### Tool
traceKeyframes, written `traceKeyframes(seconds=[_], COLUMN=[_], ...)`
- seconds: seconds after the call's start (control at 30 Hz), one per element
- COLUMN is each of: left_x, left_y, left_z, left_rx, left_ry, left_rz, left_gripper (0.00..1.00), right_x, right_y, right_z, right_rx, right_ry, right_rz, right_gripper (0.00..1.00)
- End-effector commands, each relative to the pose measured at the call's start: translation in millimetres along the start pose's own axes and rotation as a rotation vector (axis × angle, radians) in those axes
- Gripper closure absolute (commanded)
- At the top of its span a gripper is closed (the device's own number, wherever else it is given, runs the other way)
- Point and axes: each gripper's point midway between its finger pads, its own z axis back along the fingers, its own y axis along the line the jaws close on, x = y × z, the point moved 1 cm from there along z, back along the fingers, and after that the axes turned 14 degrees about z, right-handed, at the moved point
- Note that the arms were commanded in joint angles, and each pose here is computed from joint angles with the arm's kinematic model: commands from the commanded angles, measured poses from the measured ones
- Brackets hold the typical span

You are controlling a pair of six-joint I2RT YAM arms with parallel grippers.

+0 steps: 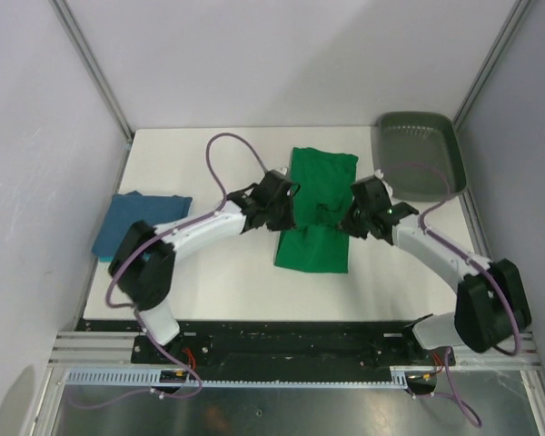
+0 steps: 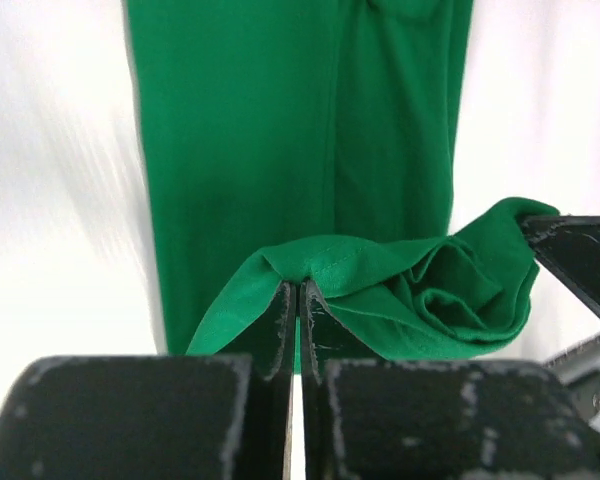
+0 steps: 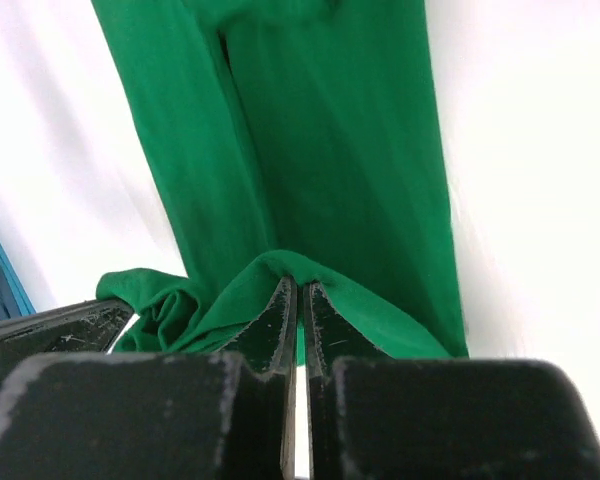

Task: Fold and stack the t-shirts
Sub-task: Fold the folded rectangular tshirt in 1/3 of the way

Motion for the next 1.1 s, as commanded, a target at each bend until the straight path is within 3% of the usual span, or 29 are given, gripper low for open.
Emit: traceKeyframes(seconds=[0.0, 0.37, 0.93, 0.97, 1.0, 1.07], left_x=[52, 96, 114, 116, 118, 125], left_y=[-14, 0, 3, 4, 5, 3], left_z=[-21, -73, -84, -84, -84, -80], left_rx=[-0.007, 0.031, 0.011, 0.006, 0.002, -0.015], left_ry=[-0.090, -0.100, -0.094, -0.092, -0.090, -0.094], left_rz=[-0.029, -0.029, -0.028, -0.028, -0.032, -0.049], left_gripper=[1.00, 1.00, 1.00, 0.99, 0.90, 0.64], right_x=[58, 92, 105, 107, 109, 115], right_y=[4, -30, -35, -34, -33, -32], right_z=[-24, -79, -100, -100, -100, -96], right_rx=[0.017, -0.009, 0.000, 0.004, 0.005, 0.001], right_ry=[-0.118, -0.082, -0.064, -0.064, -0.064, -0.069], right_rz=[0.019, -0.062, -0.045, -0.040, -0.033, -0.014], right_gripper=[1.00, 1.00, 0.99, 0.94, 0.89, 0.73])
